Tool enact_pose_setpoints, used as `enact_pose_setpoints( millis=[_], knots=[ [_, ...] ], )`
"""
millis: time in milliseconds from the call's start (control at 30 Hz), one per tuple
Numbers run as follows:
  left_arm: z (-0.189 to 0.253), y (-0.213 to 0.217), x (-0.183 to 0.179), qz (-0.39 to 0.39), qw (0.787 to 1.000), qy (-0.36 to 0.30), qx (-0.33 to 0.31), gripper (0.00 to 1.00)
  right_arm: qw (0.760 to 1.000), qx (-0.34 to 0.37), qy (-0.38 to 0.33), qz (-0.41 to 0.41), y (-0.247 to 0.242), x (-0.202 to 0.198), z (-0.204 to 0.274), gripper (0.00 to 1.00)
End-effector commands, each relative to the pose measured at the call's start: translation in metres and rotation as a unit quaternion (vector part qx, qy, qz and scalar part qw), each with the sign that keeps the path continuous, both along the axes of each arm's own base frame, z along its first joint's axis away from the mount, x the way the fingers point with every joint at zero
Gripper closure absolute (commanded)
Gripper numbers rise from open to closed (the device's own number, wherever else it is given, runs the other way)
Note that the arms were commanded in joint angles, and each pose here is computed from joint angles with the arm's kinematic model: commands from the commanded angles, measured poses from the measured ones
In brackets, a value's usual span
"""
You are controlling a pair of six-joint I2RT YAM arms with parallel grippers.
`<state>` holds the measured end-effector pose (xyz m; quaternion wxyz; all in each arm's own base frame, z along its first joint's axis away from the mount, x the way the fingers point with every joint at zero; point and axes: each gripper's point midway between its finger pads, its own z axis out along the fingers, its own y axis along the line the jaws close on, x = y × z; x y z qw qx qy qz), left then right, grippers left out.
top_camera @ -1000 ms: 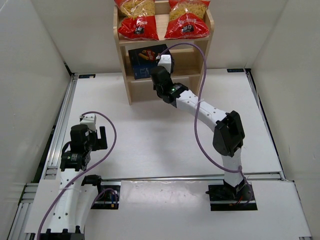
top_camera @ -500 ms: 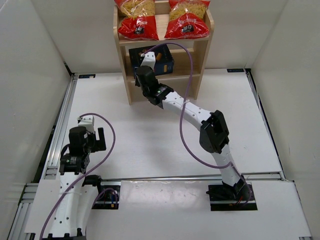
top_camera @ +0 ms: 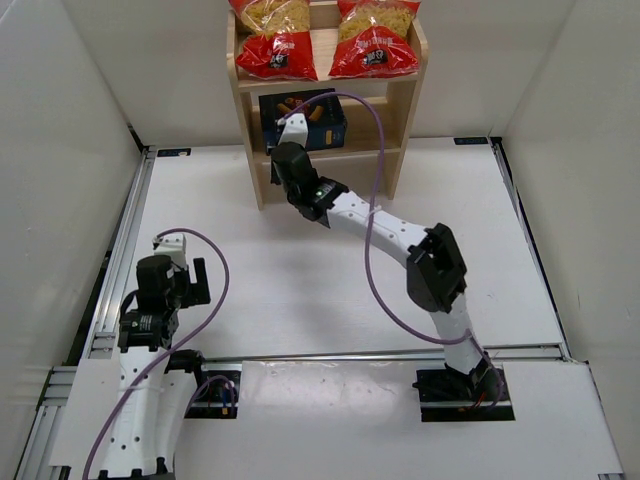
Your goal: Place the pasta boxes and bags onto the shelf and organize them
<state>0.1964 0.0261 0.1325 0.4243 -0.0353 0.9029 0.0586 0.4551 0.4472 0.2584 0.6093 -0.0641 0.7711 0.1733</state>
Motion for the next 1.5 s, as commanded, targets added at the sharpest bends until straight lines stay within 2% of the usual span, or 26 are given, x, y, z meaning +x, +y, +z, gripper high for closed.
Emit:
enact_pose_setpoints(
  millis=[0, 33, 67, 100, 133, 167, 200, 233, 267, 333, 433, 467, 533, 633, 733, 867, 1467],
  knots=[
    [0.008, 0.001, 0.000, 0.005, 1.000, -0.012, -0.003, 0.00, 0.995, 0.032, -0.074, 0.064, -0.004, -0.074, 0.105, 0.97],
    [0.008, 0.001, 0.000, 0.005, 1.000, -0.012, -0.003, 0.00, 0.995, -0.007, -0.057, 0.085, -0.007, -0.091, 0.073, 0.94],
    [0.009, -0.001, 0.000, 0.001, 1.000, -0.016, -0.006, 0.00, 0.992, -0.010, -0.064, 0.112, -0.016, -0.118, 0.088, 0.90],
    [0.009, -0.001, 0.000, 0.001, 1.000, -0.016, -0.006, 0.00, 0.988, -0.031, -0.049, 0.146, -0.020, -0.133, 0.074, 0.77],
    [0.009, -0.001, 0.000, 0.001, 1.000, -0.016, -0.006, 0.00, 0.984, -0.064, -0.008, 0.169, -0.031, -0.148, 0.035, 0.69],
    [0.011, -0.002, 0.000, -0.002, 1.000, -0.022, -0.008, 0.00, 0.978, -0.090, 0.034, 0.188, -0.053, -0.170, 0.021, 0.57],
    [0.011, -0.002, 0.000, -0.002, 1.000, -0.022, -0.008, 0.00, 0.975, -0.098, 0.076, 0.185, -0.069, -0.179, 0.003, 0.29],
    [0.013, -0.002, -0.001, -0.002, 1.000, -0.026, -0.008, 0.00, 0.969, -0.125, 0.124, 0.171, -0.093, -0.188, -0.026, 0.19],
    [0.013, -0.002, -0.001, -0.002, 1.000, -0.026, -0.008, 0.00, 0.961, -0.162, 0.180, 0.134, -0.139, -0.196, -0.044, 0.12],
    [0.015, -0.002, -0.001, -0.002, 0.999, -0.032, -0.008, 0.00, 0.952, -0.163, 0.255, 0.055, -0.192, -0.205, -0.066, 0.03],
    [0.018, -0.002, 0.000, -0.002, 0.999, -0.041, -0.007, 0.00, 0.926, -0.165, 0.325, -0.096, -0.299, -0.213, -0.079, 0.00],
    [0.018, -0.002, 0.000, -0.002, 0.999, -0.041, -0.007, 0.00, 0.918, -0.121, 0.333, -0.179, -0.340, -0.208, -0.072, 0.00],
    [0.020, -0.001, 0.000, 0.002, 0.999, -0.046, -0.007, 0.00, 0.884, -0.098, 0.357, -0.286, -0.401, -0.215, -0.070, 0.00],
    [0.021, -0.001, -0.001, 0.002, 0.999, -0.050, -0.007, 0.00, 0.871, -0.049, 0.365, -0.325, -0.437, -0.217, -0.060, 0.00],
    [0.024, 0.002, -0.001, 0.007, 0.998, -0.056, -0.003, 0.00, 0.870, -0.005, 0.371, -0.325, -0.449, -0.218, -0.051, 0.00],
    [0.031, 0.007, -0.003, 0.021, 0.997, -0.071, 0.005, 0.00, 0.863, -0.022, 0.366, -0.347, -0.461, -0.225, -0.047, 0.00],
    [0.035, 0.009, -0.004, 0.025, 0.996, -0.080, 0.008, 0.00, 0.865, -0.034, 0.340, -0.368, -0.474, -0.248, -0.034, 0.00]
  ],
)
